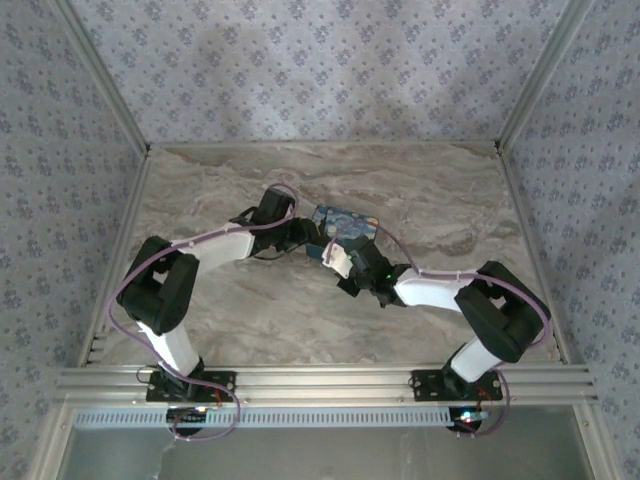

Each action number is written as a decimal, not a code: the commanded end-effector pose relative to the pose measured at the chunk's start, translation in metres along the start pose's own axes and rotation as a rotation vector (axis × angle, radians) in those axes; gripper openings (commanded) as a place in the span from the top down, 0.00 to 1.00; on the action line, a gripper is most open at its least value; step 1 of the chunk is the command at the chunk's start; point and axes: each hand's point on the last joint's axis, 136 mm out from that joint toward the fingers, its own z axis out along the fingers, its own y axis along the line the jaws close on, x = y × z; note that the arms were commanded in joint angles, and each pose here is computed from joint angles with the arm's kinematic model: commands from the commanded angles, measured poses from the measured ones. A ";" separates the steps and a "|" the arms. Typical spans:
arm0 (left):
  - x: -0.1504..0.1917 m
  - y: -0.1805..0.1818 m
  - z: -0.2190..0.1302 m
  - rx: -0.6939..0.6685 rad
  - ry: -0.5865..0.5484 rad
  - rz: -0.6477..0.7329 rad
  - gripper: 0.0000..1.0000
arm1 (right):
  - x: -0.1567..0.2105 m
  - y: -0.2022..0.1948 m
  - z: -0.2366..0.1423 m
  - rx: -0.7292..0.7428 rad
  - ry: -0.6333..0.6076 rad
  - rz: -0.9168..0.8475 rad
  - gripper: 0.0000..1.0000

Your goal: Unlock the padlock with the key

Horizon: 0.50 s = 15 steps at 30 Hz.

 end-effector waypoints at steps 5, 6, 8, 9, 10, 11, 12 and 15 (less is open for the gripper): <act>0.019 0.014 0.003 -0.064 0.093 0.010 0.58 | -0.038 -0.024 -0.010 0.124 -0.148 -0.094 1.00; 0.019 0.014 0.003 -0.066 0.095 0.012 0.58 | -0.037 -0.024 -0.008 0.132 -0.144 -0.106 1.00; 0.018 0.013 0.002 -0.065 0.095 0.013 0.58 | -0.038 -0.023 -0.004 0.128 -0.139 -0.118 1.00; 0.017 0.013 0.002 -0.065 0.094 0.014 0.58 | -0.042 -0.021 -0.004 0.117 -0.147 -0.117 1.00; 0.016 0.013 0.001 -0.067 0.090 0.014 0.58 | -0.045 -0.019 -0.003 0.108 -0.150 -0.119 1.00; 0.015 0.014 0.000 -0.068 0.087 0.011 0.58 | -0.050 -0.017 -0.003 0.104 -0.156 -0.126 1.00; 0.013 0.015 -0.001 -0.067 0.078 0.003 0.58 | -0.053 -0.013 -0.003 0.097 -0.158 -0.134 1.00; 0.003 0.018 -0.011 -0.055 0.033 -0.021 0.57 | -0.056 -0.007 -0.006 0.081 -0.155 -0.139 1.00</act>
